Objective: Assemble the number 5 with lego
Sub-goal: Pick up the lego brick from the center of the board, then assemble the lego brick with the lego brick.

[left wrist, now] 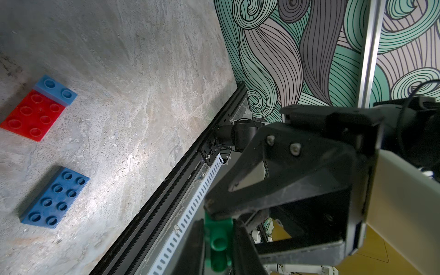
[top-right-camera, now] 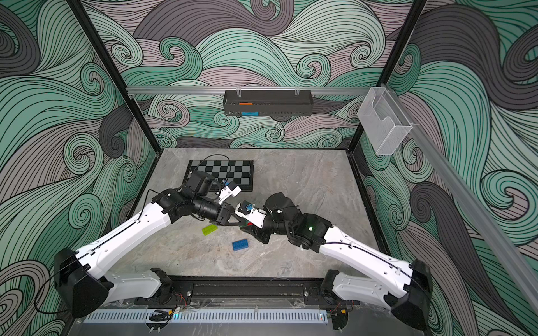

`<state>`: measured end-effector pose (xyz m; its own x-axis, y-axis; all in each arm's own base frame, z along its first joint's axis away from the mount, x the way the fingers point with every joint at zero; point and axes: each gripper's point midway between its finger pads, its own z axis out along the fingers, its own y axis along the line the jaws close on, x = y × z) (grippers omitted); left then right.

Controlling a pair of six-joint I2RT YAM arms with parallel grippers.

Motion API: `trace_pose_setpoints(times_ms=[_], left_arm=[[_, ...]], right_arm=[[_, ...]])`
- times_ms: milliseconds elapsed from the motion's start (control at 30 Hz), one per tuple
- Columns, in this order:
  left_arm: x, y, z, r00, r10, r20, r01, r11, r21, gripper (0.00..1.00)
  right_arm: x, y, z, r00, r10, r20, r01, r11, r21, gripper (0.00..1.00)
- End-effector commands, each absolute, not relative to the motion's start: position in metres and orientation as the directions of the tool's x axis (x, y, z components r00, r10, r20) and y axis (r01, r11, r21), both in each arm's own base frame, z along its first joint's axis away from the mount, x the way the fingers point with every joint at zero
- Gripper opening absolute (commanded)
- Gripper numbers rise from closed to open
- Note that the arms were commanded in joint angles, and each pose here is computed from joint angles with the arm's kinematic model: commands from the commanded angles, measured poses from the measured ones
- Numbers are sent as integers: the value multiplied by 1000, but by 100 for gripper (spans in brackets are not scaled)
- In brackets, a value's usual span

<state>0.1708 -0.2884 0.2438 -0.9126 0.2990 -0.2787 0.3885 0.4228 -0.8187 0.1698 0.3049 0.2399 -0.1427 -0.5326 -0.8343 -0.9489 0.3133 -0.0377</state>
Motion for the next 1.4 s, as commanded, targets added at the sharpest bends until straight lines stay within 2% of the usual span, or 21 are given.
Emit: trace_pose_setpoints(times_ms=[0, 167, 300, 400, 567, 667, 800, 933, 1267, 1367], left_arm=[[163, -294, 255, -891, 324, -320, 430, 366, -825, 11], [168, -291, 251, -897, 307, -318, 425, 402, -811, 7], [179, -279, 233, -922, 271, -276, 381, 505, -775, 4], [189, -261, 213, -956, 212, -203, 291, 608, -739, 3], [208, -202, 167, -995, -10, -103, 50, 824, -565, 2], [210, -173, 147, -987, -142, -68, -90, 863, -498, 3], [207, -146, 124, -958, -279, -66, -230, 884, -407, 3], [206, -127, 104, -921, -385, -68, -342, 878, -335, 3], [214, -101, 73, -860, -508, -49, -492, 850, -187, 3], [218, -99, 64, -845, -534, -29, -520, 834, -183, 2]], right_arm=[[173, 310, 252, -142, -508, -850, -945, 325, -36, 42], [177, 308, 248, -182, -515, -838, -934, 357, -16, 54], [186, 302, 242, -264, -511, -818, -913, 407, 40, 57], [194, 293, 234, -336, -499, -799, -884, 461, 84, 57], [206, 281, 210, -493, -495, -715, -803, 575, 155, 57], [211, 276, 193, -561, -480, -675, -754, 633, 176, 57], [216, 270, 170, -641, -459, -616, -688, 699, 195, 56], [214, 268, 155, -676, -458, -578, -666, 716, 212, 56], [214, 262, 139, -705, -460, -540, -645, 731, 220, 56], [214, 263, 138, -708, -456, -540, -645, 730, 228, 56]])
